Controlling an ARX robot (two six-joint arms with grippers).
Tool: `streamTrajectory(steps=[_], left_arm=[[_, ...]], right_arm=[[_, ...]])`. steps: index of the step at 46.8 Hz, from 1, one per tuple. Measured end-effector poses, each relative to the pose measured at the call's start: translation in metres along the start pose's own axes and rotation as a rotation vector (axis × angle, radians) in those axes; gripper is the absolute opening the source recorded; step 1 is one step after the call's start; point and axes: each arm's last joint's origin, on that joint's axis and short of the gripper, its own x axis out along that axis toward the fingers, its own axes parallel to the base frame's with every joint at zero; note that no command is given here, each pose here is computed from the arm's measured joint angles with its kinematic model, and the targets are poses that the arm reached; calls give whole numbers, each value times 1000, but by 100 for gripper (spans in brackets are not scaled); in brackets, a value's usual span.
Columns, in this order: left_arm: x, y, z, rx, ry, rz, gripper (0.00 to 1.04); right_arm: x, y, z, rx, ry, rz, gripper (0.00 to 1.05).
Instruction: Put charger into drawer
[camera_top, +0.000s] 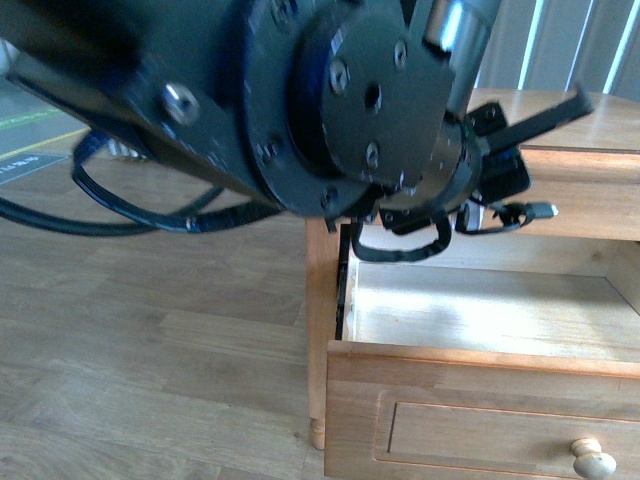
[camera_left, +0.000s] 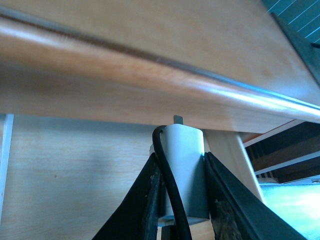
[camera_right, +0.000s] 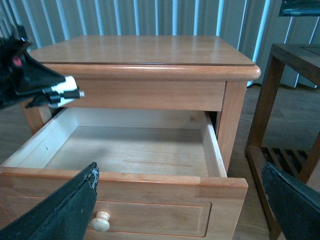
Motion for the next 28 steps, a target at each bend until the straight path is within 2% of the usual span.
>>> streamTrajectory(steps=[10, 15, 21, 28], left_arm=[[43, 19, -44, -50, 99, 64, 23], [54, 23, -56, -67, 119, 77, 24], [57, 20, -59, -71, 122, 70, 45], [37, 16, -44, -53, 69, 79, 70]], right_arm=[[0, 0, 0, 0, 0, 0, 96], [0, 0, 0, 0, 0, 0, 96], [0, 0, 0, 0, 0, 0, 96], [0, 0, 0, 0, 0, 0, 96]])
